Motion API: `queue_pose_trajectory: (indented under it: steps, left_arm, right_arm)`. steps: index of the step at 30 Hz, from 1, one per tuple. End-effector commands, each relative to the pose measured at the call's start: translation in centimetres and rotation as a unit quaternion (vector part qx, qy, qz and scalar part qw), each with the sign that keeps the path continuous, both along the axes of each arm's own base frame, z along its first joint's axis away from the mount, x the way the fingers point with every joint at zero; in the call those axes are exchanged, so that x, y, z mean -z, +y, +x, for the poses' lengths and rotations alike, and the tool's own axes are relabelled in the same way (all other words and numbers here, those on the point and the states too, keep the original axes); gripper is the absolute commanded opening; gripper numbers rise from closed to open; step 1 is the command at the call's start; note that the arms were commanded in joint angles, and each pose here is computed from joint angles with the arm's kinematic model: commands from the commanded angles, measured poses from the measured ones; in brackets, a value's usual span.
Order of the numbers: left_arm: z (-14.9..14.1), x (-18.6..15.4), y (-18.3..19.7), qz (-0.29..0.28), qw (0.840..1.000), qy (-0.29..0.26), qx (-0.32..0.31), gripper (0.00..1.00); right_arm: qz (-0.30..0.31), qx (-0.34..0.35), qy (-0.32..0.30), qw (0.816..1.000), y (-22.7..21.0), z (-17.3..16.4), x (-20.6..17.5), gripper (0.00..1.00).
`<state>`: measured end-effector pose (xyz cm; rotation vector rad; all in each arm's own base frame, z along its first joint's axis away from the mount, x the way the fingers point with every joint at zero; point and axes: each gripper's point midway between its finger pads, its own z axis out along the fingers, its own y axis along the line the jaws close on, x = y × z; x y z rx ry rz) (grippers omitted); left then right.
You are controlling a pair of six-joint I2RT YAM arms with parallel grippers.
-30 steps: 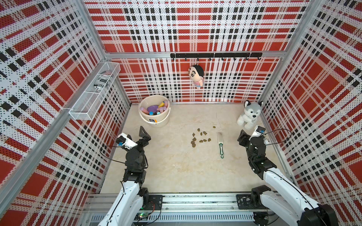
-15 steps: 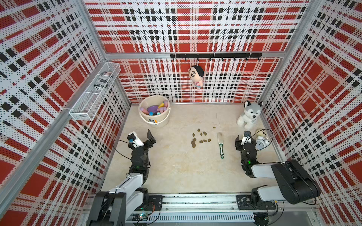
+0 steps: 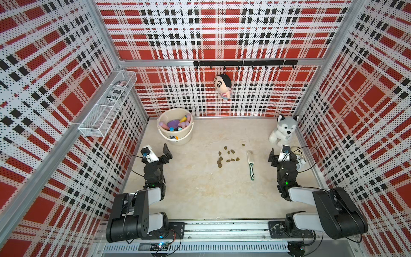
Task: Brush the soil off the hand trowel and place it into the bucket
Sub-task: Reset both arms
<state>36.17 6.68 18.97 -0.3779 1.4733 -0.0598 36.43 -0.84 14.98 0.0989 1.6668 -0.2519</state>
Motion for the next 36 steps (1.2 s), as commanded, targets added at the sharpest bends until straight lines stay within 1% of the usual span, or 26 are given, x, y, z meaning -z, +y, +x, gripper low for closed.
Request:
queue_pose_trajectory:
  steps: [1,3,4,6,7,9,12,14,16,18,19,20,21,24,25,26,27,28,30,31,32,33,34,35,36]
  left_arm:
    - [0.8,-2.0,0.1,-0.002,0.999,-0.036,0.021,0.98]
    - [1.2,-2.2,0.0,0.005,0.999,-0.036,0.029,0.98]
    - [1.7,-2.4,-0.4,0.012,0.998,-0.036,0.043,0.98]
    - [2.9,-2.6,-1.4,0.023,0.995,-0.034,0.089,0.98]
    - [3.6,-2.5,-1.8,0.025,0.993,-0.032,0.111,0.98]
    - [4.0,-2.7,-1.8,0.015,0.991,-0.044,0.125,0.98]
    - [4.2,-2.7,-0.5,-0.017,0.991,-0.059,0.116,0.98]
    - [3.6,-2.8,-0.7,-0.028,0.989,-0.064,0.133,0.98]
    - [2.8,-2.5,-1.0,-0.024,0.991,-0.048,0.122,0.98]
    - [3.4,-1.0,-1.7,0.034,0.995,0.023,0.093,0.98]
    - [3.6,0.0,-2.4,0.066,0.993,0.06,0.083,0.98]
    - [3.5,0.7,-3.0,0.084,0.991,0.077,0.075,0.98]
    - [3.3,1.3,-3.3,0.083,0.99,0.08,0.08,0.98]
    - [2.1,2.6,-2.4,0.046,0.995,0.045,0.082,0.98]
    - [1.9,2.2,-2.3,0.039,0.996,0.019,0.084,0.98]
    - [2.1,2.1,-2.5,0.038,0.995,0.016,0.091,0.98]
    - [2.4,2.5,-2.6,0.047,0.995,0.033,0.087,0.98]
    - [2.4,2.7,-3.0,0.055,0.994,0.038,0.088,0.98]
    - [2.6,2.7,-4.4,0.087,0.992,0.036,0.088,0.98]
    - [2.7,3.0,-4.7,0.101,0.991,0.044,0.072,0.98]
    - [2.5,3.3,-4.6,0.113,0.991,0.054,0.036,0.98]
    - [1.6,3.6,-3.9,0.111,0.993,0.05,0.008,0.98]
    - [1.0,3.0,-3.5,0.099,0.995,0.022,0.003,0.98]
    - [0.9,3.0,-3.4,0.095,0.995,0.021,0.013,0.98]
    - [1.1,3.4,-3.3,0.095,0.995,0.035,0.011,0.98]
  right_arm:
    - [0.011,-0.036,0.001,0.999,0.8,2.2,1.2,1.0]
    - [0.05,-0.014,-0.012,0.999,-1.1,1.9,1.6,1.0]
    - [0.058,-0.005,-0.002,0.998,-1.6,1.6,1.9,1.0]
    - [0.052,-0.013,-0.023,0.998,-1.4,1.5,1.4,1.0]
    - [0.053,-0.009,-0.019,0.998,-1.5,1.3,1.5,1.0]
    - [0.06,0.014,-0.01,0.998,-2.2,1.6,1.8,1.0]
    - [0.048,-0.001,-0.002,0.999,-1.5,2.1,1.9,1.0]
    - [0.048,-0.002,-0.004,0.999,-1.5,2.1,1.8,1.0]
    - [0.048,-0.002,-0.003,0.999,-1.5,2.1,1.8,1.0]
    - [0.048,-0.002,-0.003,0.999,-1.5,2.1,1.9,1.0]
    - [0.048,-0.003,-0.003,0.999,-1.5,2.1,1.8,1.0]
    - [0.048,-0.002,-0.003,0.999,-1.5,2.1,1.9,1.0]
    - [0.047,-0.002,-0.003,0.999,-1.5,2.1,1.8,1.0]
    - [0.047,-0.003,-0.003,0.999,-1.5,2.1,1.8,1.0]
    - [0.048,-0.002,-0.002,0.999,-1.5,2.1,1.9,1.0]
    - [0.048,-0.003,-0.004,0.999,-1.5,2.1,1.8,1.0]
    - [0.048,-0.003,-0.003,0.999,-1.5,2.1,1.8,1.0]
    - [0.047,-0.002,-0.002,0.999,-1.5,2.0,1.9,1.0]
    - [0.047,-0.003,-0.002,0.999,-1.5,2.1,1.9,1.0]
    - [0.048,-0.003,-0.003,0.999,-1.5,2.1,1.8,1.0]
    - [0.048,-0.003,-0.003,0.999,-1.5,2.1,1.8,1.0]
    - [0.047,-0.002,-0.001,0.999,-1.5,2.0,1.9,1.0]
    - [0.048,-0.004,-0.002,0.999,-1.5,2.1,1.9,1.0]
    - [0.047,-0.004,-0.003,0.999,-1.4,2.1,1.8,1.0]
    - [0.047,-0.004,-0.002,0.999,-1.4,2.1,1.9,1.0]
